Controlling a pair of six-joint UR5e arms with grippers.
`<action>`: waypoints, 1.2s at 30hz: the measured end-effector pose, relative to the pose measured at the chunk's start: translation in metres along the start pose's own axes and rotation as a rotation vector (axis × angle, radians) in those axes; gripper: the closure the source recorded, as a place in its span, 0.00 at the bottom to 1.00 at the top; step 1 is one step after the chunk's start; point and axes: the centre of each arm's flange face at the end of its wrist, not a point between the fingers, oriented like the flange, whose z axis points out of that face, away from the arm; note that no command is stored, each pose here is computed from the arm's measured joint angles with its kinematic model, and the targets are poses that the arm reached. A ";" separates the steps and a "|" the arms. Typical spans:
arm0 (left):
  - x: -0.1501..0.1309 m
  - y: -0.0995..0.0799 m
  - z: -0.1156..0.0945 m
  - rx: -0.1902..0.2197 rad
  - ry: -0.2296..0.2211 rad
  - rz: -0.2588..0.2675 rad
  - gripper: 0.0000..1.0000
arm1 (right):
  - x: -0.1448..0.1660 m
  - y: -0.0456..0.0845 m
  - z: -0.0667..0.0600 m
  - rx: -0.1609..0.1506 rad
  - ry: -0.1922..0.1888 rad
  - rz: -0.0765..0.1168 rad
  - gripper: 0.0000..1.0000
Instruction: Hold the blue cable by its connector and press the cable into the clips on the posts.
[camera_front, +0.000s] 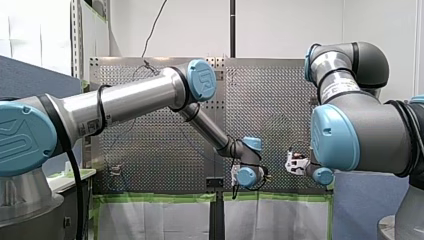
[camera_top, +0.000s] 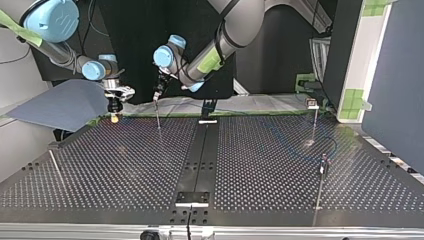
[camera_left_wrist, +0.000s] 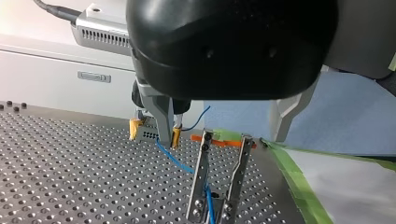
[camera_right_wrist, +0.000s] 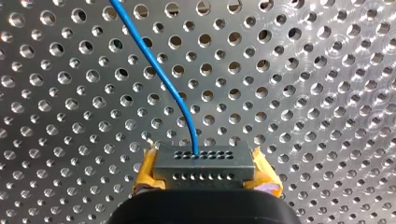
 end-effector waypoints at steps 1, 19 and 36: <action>0.000 0.000 0.000 0.000 0.000 0.000 0.00 | 0.000 0.000 0.000 0.000 0.000 0.000 1.00; 0.003 -0.005 -0.010 -0.005 0.027 0.010 0.00 | -0.001 -0.002 0.000 0.017 -0.002 0.010 1.00; -0.051 -0.014 -0.036 -0.003 -0.068 -0.088 0.00 | -0.001 -0.002 0.000 0.017 -0.003 0.017 1.00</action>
